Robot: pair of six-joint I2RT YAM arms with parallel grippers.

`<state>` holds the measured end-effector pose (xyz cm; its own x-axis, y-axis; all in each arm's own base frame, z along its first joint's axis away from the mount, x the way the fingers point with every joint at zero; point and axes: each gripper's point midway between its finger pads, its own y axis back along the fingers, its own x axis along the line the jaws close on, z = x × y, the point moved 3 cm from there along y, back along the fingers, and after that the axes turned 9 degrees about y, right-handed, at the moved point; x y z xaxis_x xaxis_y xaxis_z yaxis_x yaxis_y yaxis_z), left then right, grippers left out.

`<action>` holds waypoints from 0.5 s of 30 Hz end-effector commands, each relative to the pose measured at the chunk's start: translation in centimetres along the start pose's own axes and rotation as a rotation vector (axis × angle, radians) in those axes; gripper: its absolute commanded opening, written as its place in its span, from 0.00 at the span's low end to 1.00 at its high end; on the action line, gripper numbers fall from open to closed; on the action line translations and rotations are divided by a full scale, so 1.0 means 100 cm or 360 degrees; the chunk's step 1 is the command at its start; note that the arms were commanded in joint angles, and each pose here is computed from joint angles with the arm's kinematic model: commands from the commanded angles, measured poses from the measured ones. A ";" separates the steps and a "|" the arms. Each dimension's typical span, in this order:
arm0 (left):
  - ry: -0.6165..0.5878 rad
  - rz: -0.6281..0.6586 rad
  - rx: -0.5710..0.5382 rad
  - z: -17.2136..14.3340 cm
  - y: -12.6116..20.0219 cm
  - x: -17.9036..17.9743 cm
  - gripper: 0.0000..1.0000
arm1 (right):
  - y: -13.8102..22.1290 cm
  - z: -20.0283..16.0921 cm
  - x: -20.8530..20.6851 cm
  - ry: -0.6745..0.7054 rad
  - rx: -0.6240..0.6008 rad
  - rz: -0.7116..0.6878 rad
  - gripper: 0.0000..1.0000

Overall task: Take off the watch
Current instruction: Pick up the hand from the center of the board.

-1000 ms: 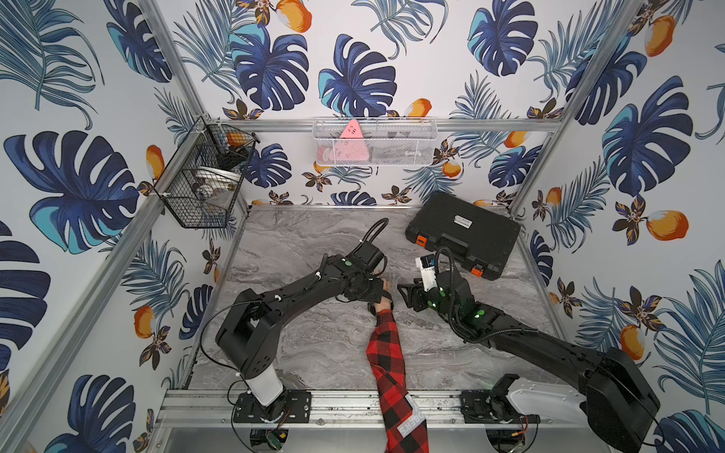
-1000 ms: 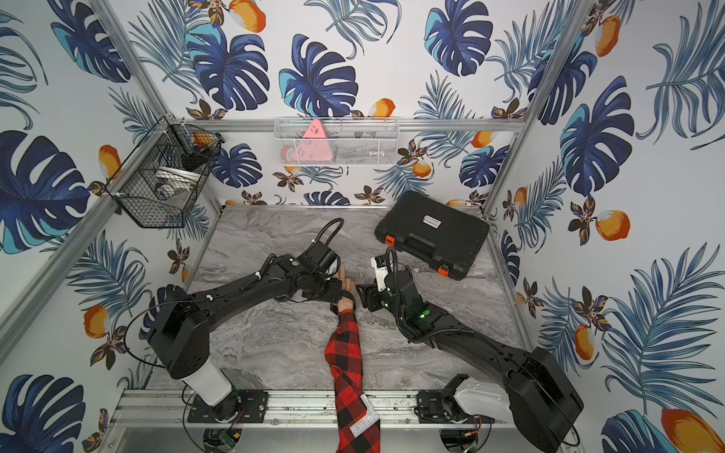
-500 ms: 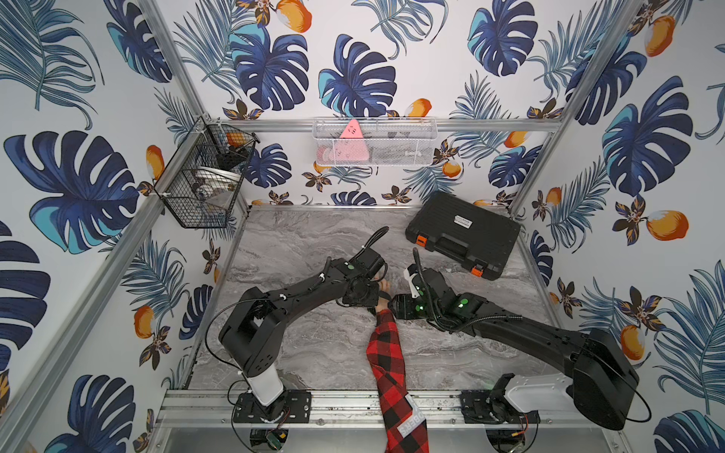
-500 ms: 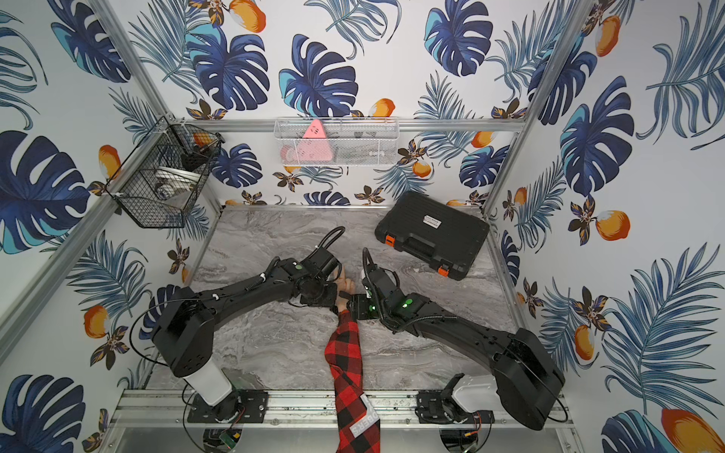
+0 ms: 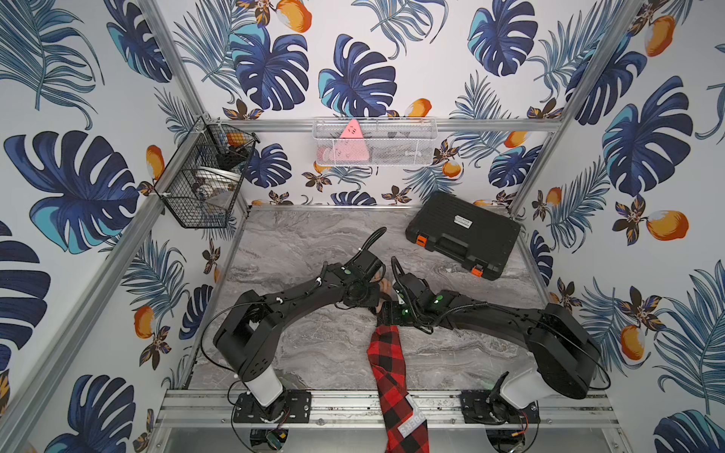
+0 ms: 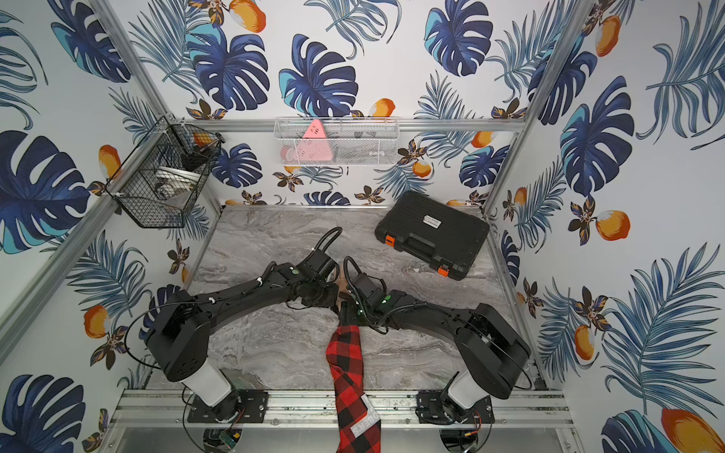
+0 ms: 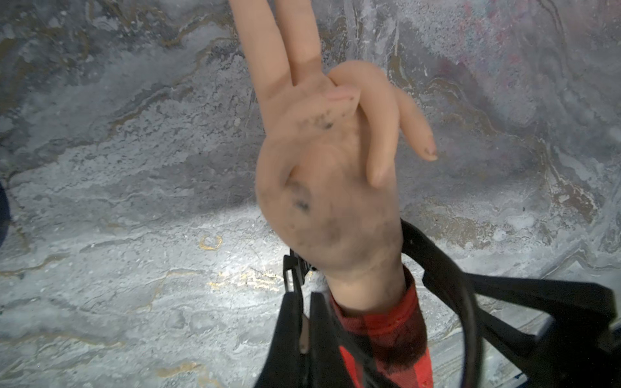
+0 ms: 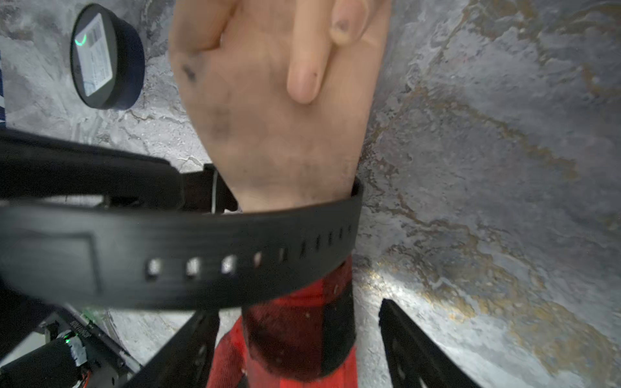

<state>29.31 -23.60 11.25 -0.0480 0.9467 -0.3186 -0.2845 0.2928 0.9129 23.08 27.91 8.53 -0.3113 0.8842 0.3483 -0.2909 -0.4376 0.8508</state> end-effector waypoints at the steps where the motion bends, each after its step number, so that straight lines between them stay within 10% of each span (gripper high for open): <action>1: 0.0001 -0.0079 0.0005 -0.001 0.000 -0.007 0.02 | -0.008 0.004 0.004 -0.0054 -0.0003 0.0017 0.78; 15: -0.0014 -0.0059 -0.0002 0.000 0.000 -0.006 0.00 | -0.026 -0.001 0.004 -0.0068 0.0040 0.0054 0.56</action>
<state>29.29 -24.13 11.32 -0.0356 0.9351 -0.3525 -0.2817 0.3290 0.9013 23.35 29.00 5.95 -0.2816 0.8855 0.3695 -0.2461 -0.4389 0.8642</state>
